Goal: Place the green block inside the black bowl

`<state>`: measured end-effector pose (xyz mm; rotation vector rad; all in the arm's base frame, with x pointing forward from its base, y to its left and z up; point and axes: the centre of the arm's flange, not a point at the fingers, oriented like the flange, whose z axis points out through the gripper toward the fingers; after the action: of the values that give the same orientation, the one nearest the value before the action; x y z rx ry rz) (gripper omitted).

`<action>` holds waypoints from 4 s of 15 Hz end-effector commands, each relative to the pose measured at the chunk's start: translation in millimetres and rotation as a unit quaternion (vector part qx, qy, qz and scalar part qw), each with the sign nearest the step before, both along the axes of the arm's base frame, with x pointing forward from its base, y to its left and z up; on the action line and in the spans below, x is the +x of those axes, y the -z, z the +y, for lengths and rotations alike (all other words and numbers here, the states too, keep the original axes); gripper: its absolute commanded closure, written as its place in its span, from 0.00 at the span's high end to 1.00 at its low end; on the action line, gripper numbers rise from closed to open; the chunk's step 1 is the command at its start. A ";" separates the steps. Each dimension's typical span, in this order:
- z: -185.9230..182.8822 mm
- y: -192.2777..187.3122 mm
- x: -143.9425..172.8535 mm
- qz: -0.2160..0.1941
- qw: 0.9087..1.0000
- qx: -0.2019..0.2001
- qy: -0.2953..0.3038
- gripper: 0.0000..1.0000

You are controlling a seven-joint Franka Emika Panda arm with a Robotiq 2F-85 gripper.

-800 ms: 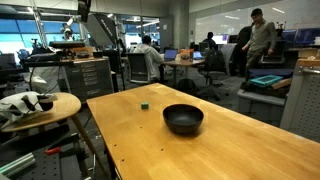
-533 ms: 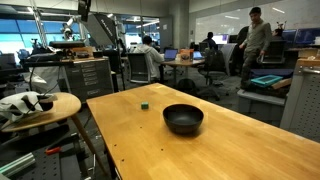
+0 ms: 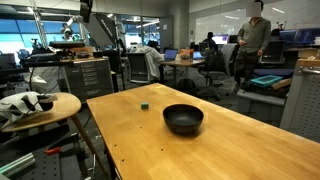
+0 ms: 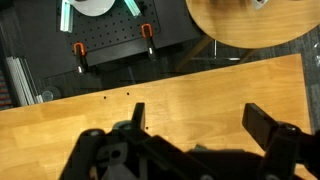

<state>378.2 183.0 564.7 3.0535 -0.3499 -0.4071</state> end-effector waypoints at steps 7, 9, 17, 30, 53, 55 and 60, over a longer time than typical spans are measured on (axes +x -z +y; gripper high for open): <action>34.6 27.2 53.8 -0.063 0.996 0.021 0.051 1.00; 42.6 38.8 66.6 -0.069 0.995 0.023 0.063 1.00; 72.4 92.4 111.9 -0.101 0.990 0.026 0.099 1.00; 73.7 203.2 169.9 -0.083 0.988 -0.004 0.129 1.00; 45.0 359.5 235.3 -0.028 0.984 -0.006 0.177 1.00; 44.0 370.0 235.2 -0.024 0.983 -0.004 0.185 1.00; 34.4 392.8 237.0 -0.003 0.980 -0.003 0.199 1.00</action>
<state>602.8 221.9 181.1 2.9573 -0.9319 -0.3885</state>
